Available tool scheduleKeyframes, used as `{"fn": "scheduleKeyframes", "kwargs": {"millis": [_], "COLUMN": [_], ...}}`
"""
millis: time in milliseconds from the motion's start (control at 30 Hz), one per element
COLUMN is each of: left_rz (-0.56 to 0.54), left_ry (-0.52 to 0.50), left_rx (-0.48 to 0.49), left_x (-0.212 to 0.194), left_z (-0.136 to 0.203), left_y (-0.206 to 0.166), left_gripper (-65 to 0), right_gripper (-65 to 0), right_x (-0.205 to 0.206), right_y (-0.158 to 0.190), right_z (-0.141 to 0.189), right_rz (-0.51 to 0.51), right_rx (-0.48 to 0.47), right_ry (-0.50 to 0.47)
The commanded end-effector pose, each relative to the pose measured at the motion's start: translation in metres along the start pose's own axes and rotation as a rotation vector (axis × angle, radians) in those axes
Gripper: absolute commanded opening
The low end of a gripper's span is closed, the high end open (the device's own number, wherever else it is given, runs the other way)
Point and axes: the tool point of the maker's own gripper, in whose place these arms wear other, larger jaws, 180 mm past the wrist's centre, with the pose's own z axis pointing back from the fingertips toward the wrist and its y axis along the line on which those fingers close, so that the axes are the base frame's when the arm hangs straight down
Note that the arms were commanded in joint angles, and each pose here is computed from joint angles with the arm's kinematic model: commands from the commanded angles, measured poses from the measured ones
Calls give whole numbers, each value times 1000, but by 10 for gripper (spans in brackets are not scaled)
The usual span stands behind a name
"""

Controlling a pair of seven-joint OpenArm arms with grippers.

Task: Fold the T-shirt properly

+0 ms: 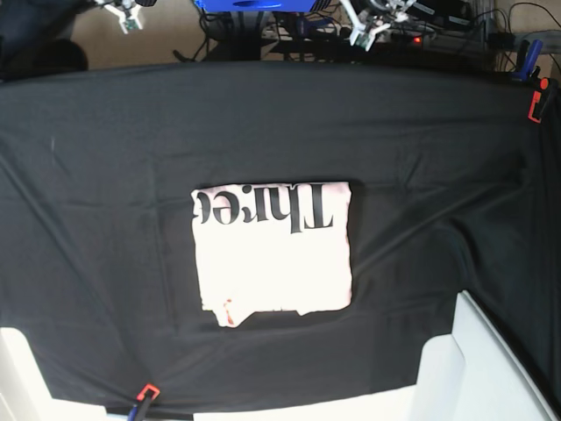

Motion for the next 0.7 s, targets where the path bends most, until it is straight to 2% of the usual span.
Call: {"fn": "scheduleKeyframes", "kwargs": {"millis": [0,667], "left_rz": [1,3], "left_ry": [0,-1], "left_rx": [6,5], "left_x": [-2,0], "left_z": [1,0], "left_y": [4,3], "left_gripper": [-650,-650], "right_gripper": [-591,-591], "right_x": [-6,-10], "right_y": [-3,-3], "right_z": [2,2], "right_rz": [1,-1], "right_rx": [-2,-4], "right_ry": [8,14]}}
